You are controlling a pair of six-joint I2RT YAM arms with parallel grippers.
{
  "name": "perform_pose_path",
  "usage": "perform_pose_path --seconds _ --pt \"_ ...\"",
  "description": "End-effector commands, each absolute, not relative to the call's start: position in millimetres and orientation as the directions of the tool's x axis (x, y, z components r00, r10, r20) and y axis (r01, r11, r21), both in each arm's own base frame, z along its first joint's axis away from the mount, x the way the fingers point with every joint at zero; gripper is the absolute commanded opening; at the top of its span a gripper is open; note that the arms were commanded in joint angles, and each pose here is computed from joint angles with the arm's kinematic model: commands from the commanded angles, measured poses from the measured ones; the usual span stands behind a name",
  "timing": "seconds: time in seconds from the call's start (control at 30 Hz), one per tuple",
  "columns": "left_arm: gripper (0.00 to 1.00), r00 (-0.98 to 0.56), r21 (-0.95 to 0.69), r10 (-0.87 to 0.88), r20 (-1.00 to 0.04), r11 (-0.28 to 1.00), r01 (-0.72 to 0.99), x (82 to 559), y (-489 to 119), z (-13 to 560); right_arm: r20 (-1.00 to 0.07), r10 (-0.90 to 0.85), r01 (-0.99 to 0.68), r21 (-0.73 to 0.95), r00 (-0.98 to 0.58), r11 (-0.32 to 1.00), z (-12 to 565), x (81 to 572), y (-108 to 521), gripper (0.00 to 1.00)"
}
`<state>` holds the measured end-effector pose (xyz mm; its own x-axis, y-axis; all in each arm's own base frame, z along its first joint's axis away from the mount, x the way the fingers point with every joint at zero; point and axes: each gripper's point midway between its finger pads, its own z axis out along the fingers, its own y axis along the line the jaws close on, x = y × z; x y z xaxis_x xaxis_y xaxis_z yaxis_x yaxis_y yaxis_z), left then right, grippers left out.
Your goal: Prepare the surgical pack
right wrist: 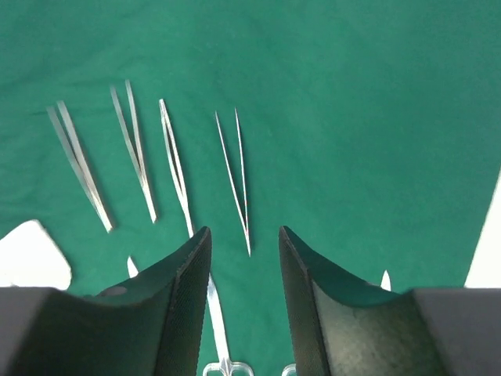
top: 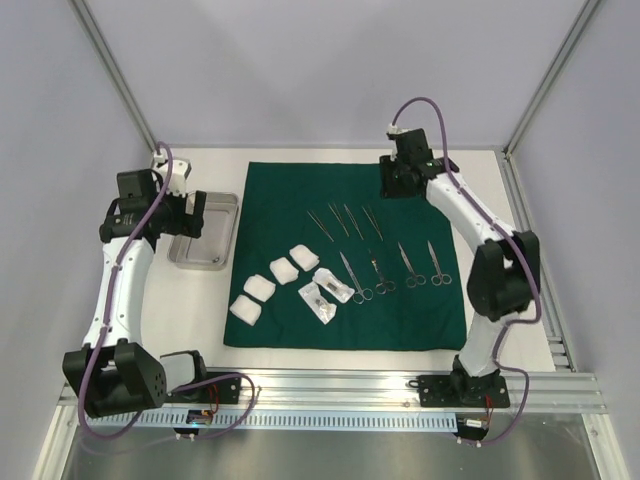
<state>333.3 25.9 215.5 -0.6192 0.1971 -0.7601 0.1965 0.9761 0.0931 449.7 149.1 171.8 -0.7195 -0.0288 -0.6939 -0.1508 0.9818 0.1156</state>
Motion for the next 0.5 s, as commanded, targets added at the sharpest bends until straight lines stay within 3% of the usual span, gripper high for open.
perform_pose_path --seconds 0.0,0.17,0.47 --pt "1.0 -0.709 0.124 0.183 -0.682 0.983 0.134 318 45 201 -0.548 -0.126 -0.214 0.098 -0.827 0.972 134 456 159 0.42" --pt "1.0 -0.759 0.101 0.147 -0.634 0.989 0.106 321 48 183 -0.434 -0.181 -0.249 0.104 -0.883 0.963 93 468 168 0.39" --pt "1.0 -0.771 0.104 0.139 -0.621 0.99 0.095 325 51 170 -0.37 -0.2 -0.282 0.182 -0.907 0.942 55 462 183 0.38"
